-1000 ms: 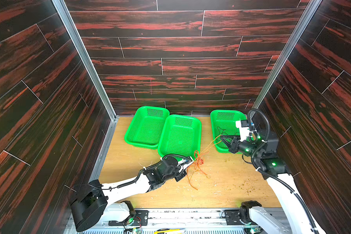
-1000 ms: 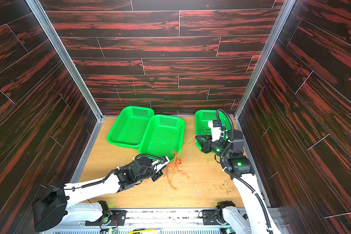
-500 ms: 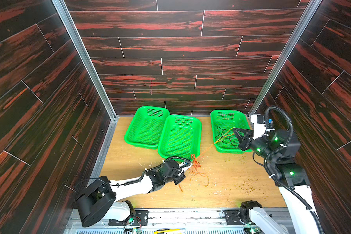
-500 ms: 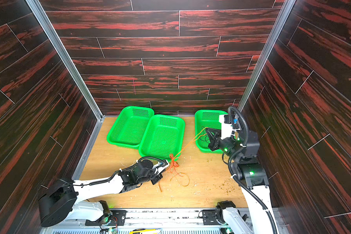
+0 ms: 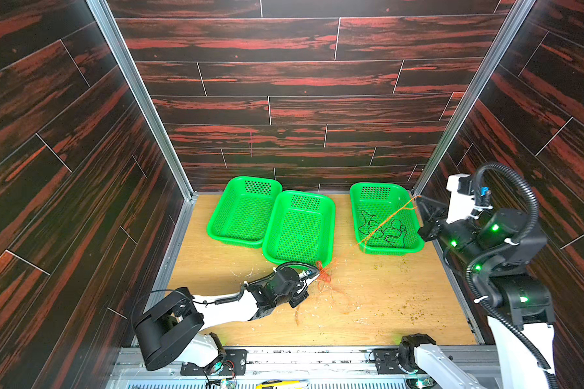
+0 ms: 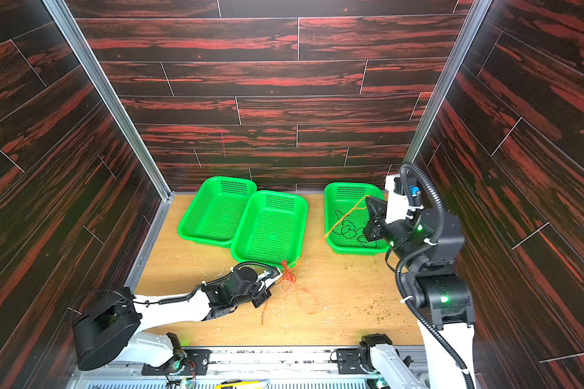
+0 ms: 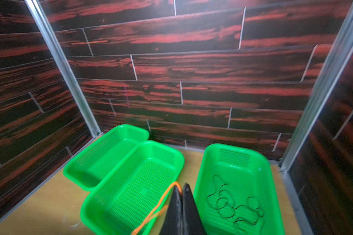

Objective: Untangle and sort cables by color
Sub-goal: Untie the cable.

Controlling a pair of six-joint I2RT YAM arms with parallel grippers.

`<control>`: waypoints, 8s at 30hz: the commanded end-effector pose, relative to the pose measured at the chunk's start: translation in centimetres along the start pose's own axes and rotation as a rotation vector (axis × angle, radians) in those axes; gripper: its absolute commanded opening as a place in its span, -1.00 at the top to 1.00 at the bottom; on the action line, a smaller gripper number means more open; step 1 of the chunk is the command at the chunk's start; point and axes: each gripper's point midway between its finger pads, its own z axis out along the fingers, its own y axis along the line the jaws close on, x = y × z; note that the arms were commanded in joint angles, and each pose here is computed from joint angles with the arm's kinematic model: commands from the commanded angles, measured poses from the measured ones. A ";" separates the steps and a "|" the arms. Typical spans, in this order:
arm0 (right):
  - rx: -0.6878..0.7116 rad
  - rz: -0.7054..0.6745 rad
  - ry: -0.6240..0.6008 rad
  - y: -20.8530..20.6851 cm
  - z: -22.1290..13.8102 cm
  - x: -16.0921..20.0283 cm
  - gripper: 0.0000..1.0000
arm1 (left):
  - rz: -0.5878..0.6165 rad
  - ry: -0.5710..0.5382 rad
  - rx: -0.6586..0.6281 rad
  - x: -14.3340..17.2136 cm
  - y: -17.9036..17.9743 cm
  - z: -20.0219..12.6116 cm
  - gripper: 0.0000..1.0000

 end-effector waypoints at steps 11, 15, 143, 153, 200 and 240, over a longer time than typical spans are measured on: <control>0.097 -0.128 -0.074 -1.6 -0.3 -6.0 1.00 | -0.003 0.123 -0.018 3.5 0.3 1.0 1.00; 0.134 -0.144 -0.082 -2.3 -0.6 -7.4 1.00 | -0.008 0.134 -0.026 3.7 0.6 1.2 1.00; -0.710 0.157 0.227 12.0 3.5 22.0 -0.97 | -0.015 -0.796 0.115 -36.8 4.9 -17.2 1.00; -0.725 0.079 0.171 14.8 9.1 22.0 -0.92 | -0.053 -0.809 0.159 -37.1 4.4 -17.3 1.00; -1.084 0.134 -0.093 17.8 2.2 4.2 1.00 | -0.220 -0.602 -0.122 -15.7 6.6 -14.1 -0.60; -0.861 0.121 -0.080 15.4 3.7 4.1 1.00 | -0.178 -0.641 0.131 -21.2 3.7 -8.7 1.00</control>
